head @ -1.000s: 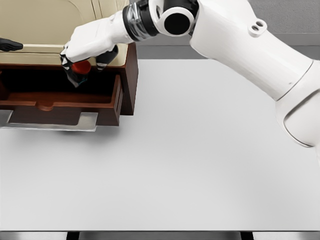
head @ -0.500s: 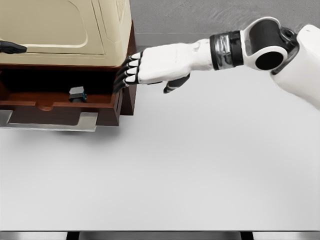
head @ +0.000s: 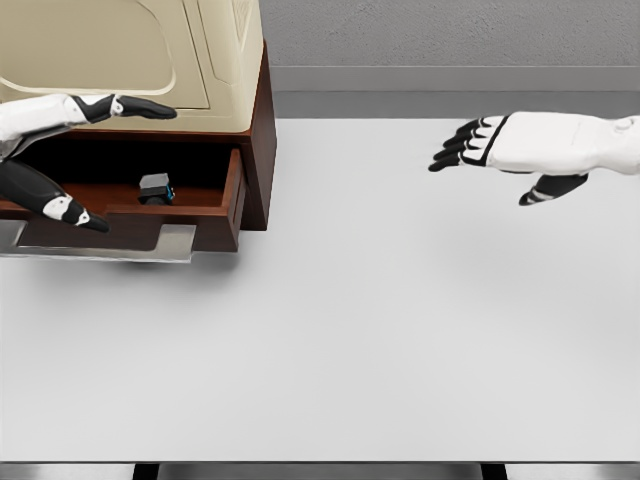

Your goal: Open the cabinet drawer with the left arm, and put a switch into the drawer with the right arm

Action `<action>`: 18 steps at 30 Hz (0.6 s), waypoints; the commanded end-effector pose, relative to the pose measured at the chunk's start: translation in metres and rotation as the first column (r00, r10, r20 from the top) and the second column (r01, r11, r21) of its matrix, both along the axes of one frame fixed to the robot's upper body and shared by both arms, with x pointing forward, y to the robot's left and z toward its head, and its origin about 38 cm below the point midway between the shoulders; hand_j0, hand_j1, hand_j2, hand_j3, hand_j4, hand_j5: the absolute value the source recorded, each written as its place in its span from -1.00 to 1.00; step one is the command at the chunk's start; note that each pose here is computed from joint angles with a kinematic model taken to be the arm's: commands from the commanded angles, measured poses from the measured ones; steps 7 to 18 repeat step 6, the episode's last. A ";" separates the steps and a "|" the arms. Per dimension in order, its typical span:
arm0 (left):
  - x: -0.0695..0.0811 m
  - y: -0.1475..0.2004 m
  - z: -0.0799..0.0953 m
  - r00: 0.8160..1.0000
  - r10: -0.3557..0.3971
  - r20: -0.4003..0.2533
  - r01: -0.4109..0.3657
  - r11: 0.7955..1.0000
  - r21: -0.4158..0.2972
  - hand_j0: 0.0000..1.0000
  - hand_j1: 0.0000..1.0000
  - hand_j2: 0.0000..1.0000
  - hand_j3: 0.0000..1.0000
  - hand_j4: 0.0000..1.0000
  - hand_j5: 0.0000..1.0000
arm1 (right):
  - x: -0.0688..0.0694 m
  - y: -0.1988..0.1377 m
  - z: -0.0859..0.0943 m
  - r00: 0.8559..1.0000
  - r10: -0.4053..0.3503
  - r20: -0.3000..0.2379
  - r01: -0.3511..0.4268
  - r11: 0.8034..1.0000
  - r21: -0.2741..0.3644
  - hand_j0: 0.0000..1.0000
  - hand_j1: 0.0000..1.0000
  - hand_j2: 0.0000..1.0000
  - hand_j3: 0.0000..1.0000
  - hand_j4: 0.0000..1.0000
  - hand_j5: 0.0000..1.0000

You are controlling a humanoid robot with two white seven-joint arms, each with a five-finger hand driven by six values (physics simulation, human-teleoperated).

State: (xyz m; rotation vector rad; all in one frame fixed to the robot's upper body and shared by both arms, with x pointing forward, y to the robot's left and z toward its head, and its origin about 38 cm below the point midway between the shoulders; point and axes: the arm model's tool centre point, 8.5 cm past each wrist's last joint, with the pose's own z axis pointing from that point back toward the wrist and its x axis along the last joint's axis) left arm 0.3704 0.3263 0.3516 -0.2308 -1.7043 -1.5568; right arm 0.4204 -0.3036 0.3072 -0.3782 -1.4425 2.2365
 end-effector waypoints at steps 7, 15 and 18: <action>0.002 -0.008 -0.004 1.000 -0.020 -0.005 0.020 1.000 -0.022 1.00 1.00 1.00 1.00 1.00 1.00 | 0.002 -0.004 -0.005 1.000 -0.016 -0.017 0.016 1.000 -0.002 1.00 1.00 1.00 1.00 1.00 1.00; 0.002 -0.008 -0.004 1.000 -0.020 -0.005 0.020 1.000 -0.022 1.00 1.00 1.00 1.00 1.00 1.00 | 0.002 -0.004 -0.005 1.000 -0.016 -0.017 0.016 1.000 -0.002 1.00 1.00 1.00 1.00 1.00 1.00; 0.002 -0.008 -0.004 1.000 -0.020 -0.005 0.020 1.000 -0.022 1.00 1.00 1.00 1.00 1.00 1.00 | 0.002 -0.004 -0.005 1.000 -0.016 -0.017 0.016 1.000 -0.002 1.00 1.00 1.00 1.00 1.00 1.00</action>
